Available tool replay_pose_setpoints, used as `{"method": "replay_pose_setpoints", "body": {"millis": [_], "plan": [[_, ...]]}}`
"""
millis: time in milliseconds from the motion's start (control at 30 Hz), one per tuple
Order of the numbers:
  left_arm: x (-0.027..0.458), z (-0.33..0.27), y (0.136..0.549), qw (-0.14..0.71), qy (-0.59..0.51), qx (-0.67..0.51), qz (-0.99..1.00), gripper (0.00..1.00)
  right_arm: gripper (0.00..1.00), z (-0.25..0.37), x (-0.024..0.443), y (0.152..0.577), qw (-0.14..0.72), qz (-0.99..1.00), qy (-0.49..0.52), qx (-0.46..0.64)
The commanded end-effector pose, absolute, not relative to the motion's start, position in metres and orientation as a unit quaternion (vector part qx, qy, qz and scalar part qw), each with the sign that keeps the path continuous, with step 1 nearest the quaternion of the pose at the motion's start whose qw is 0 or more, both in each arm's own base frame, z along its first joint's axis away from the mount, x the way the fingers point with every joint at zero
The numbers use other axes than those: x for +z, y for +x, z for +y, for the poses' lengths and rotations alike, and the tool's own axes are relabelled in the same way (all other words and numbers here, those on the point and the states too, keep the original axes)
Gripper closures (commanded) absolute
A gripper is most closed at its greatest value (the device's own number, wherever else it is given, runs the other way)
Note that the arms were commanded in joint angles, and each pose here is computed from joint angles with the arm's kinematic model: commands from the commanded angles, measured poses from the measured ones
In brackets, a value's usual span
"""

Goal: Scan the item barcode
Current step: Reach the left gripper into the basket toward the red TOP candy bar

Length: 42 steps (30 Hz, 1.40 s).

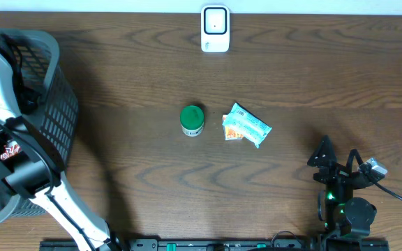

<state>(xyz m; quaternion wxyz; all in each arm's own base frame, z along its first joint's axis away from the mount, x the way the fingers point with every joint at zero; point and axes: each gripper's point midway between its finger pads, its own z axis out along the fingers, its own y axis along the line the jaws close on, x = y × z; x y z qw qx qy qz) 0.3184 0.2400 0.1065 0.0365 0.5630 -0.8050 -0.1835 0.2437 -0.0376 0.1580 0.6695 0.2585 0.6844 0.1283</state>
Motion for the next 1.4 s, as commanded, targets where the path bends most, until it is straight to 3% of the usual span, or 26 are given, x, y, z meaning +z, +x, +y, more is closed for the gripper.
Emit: {"method": "replay_pose_setpoints", "body": {"millis": [0, 567, 933, 1367], "plan": [[0.092, 0.24, 0.314, 0.055, 0.561, -0.197, -0.802, 0.13, 0.01, -0.037, 0.157, 0.244, 0.669, 0.687, 0.255, 0.123], [0.069, 0.244, 0.317, 0.048, 0.534, -0.199, -0.82, 0.09, 0.01, -0.037, 0.157, 0.244, 0.669, 0.687, 0.255, 0.123], [0.078, 0.271, 0.301, 0.05, 0.496, -0.294, -0.816, 0.08, 0.01, -0.037, 0.157, 0.244, 0.669, 0.687, 0.255, 0.123], [0.046, 0.288, 0.309, 0.043, 0.472, -0.302, -0.827, 0.04, 0.01, -0.037, 0.157, 0.244, 0.669, 0.687, 0.255, 0.123]]}}
